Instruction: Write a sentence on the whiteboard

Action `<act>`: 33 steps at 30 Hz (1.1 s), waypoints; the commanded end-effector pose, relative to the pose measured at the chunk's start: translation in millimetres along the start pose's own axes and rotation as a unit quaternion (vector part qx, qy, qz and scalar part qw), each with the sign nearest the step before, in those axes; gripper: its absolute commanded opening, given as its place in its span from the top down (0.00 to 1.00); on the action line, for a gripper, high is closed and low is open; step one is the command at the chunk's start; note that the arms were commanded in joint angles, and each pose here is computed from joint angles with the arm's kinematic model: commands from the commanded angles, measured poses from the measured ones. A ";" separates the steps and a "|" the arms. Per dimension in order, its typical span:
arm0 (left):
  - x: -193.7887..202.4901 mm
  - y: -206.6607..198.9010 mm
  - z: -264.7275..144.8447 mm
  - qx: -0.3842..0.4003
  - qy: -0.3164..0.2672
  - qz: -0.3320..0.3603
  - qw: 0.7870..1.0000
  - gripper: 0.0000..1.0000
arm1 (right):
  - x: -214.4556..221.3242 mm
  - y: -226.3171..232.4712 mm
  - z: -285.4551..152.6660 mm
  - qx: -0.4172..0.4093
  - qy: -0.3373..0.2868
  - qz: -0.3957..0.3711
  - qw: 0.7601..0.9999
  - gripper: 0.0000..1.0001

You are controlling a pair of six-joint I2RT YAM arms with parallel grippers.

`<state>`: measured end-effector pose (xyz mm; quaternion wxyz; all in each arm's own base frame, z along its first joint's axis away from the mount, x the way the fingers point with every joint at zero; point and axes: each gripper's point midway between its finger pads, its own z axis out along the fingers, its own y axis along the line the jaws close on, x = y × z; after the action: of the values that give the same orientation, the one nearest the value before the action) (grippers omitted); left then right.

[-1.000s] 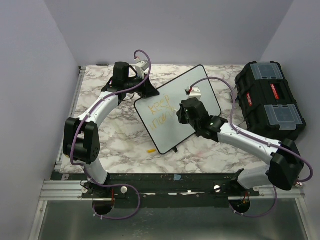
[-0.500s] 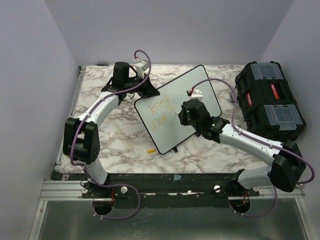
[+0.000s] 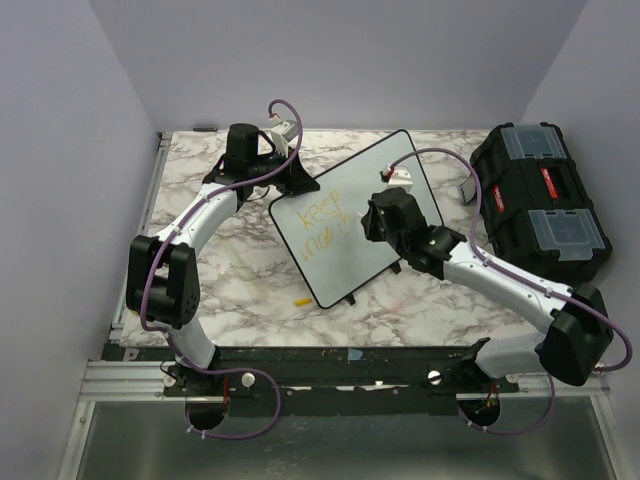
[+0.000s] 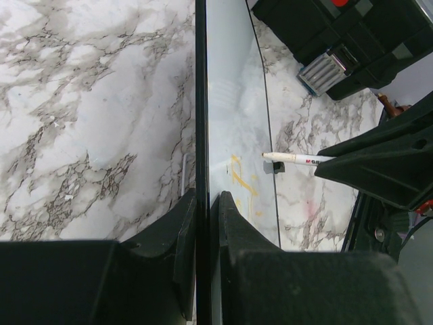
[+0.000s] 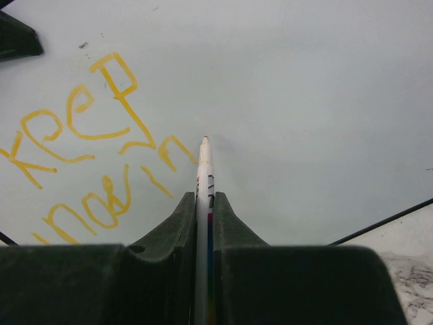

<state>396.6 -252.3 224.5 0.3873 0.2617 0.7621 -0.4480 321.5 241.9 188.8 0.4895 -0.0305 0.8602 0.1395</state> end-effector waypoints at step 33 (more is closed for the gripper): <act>29.7 -14.8 9.9 0.040 0.042 0.024 0.998 1.00 | -0.4 9.6 14.3 -0.038 0.019 -0.002 0.999 0.99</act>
<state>396.2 -252.3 224.4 0.3863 0.2617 0.7624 -0.4484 340.8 248.8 192.8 0.4882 -0.0406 0.8595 0.1457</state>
